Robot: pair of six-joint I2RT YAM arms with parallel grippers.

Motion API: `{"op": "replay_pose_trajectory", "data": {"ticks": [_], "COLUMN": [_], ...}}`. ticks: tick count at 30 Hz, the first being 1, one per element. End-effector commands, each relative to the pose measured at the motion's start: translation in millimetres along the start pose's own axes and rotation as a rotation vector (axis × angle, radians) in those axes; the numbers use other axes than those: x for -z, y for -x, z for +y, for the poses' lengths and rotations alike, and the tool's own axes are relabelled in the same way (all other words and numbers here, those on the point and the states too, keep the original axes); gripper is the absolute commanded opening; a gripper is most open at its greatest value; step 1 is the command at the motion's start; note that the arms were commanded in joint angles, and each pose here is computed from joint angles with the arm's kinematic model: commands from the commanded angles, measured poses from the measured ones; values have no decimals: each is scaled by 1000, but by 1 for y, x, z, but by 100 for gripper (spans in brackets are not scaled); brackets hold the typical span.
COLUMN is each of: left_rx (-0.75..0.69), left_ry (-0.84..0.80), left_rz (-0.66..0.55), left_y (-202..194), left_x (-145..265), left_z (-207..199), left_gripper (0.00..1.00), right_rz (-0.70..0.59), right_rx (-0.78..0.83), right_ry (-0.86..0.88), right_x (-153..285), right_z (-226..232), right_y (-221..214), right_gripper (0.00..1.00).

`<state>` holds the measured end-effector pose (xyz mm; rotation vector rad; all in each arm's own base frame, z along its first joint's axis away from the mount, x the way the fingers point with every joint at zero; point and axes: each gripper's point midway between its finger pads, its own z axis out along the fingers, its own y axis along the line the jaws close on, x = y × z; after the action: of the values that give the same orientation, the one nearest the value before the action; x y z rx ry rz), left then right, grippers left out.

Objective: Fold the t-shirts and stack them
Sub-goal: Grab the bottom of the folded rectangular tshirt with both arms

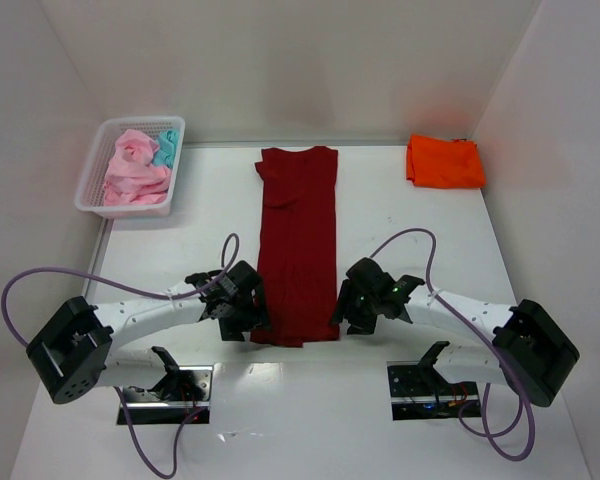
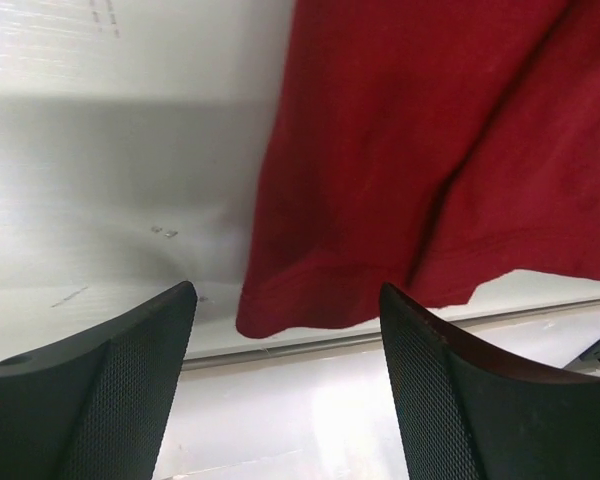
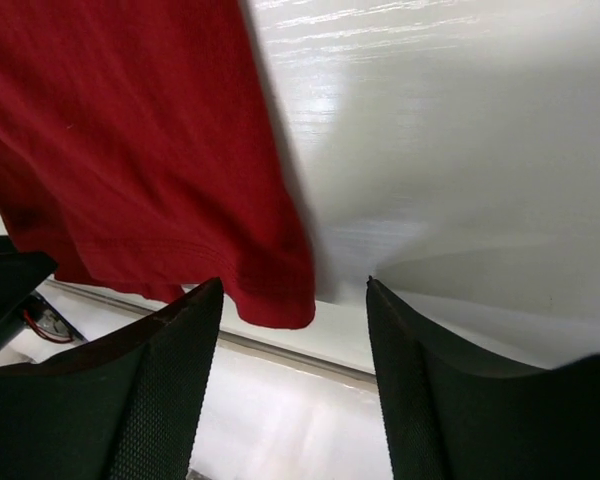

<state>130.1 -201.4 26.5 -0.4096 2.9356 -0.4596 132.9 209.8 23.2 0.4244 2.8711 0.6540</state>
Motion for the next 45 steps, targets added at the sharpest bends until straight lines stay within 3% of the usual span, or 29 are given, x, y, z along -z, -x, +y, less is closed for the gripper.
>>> {"op": "replay_pose_trajectory", "data": {"ticks": [1, 6, 13, 18, 22, 27, 34, 45], "left_rx": [18, 19, 28, 29, 29, 29, 29, 30], "left_ry": [-27, -9, -9, -1, -1, -1, -1, 3], "left_rz": [-20, -11, -10, -6, -6, -6, -6, 6], "left_y": [3, 2, 1, 1, 1, 1, 1, -3], "left_x": [-1, -5, -7, -8, -8, -8, -8, -9], "left_z": [-6, -3, -2, -1, -1, -1, -1, 2], "left_gripper": [81, 78, 64, 61, 69, 76, 76, 67], "right_rz": [-45, -44, -13, 6, 26, -18, -25, 9], "right_rx": [4, -14, -8, -1, 28, 39, 38, 18], "right_ry": [49, 73, 74, 57, 12, -7, -15, -8], "right_x": [1, 1, -4, -7, -8, 5, 9, -6], "right_z": [17, 23, 23, 23, 17, 14, 8, 1], "right_y": [8, 8, -1, -7, -13, -6, -7, -16], "right_gripper": [61, 54, 36, 37, 57, 74, 75, 57]}}
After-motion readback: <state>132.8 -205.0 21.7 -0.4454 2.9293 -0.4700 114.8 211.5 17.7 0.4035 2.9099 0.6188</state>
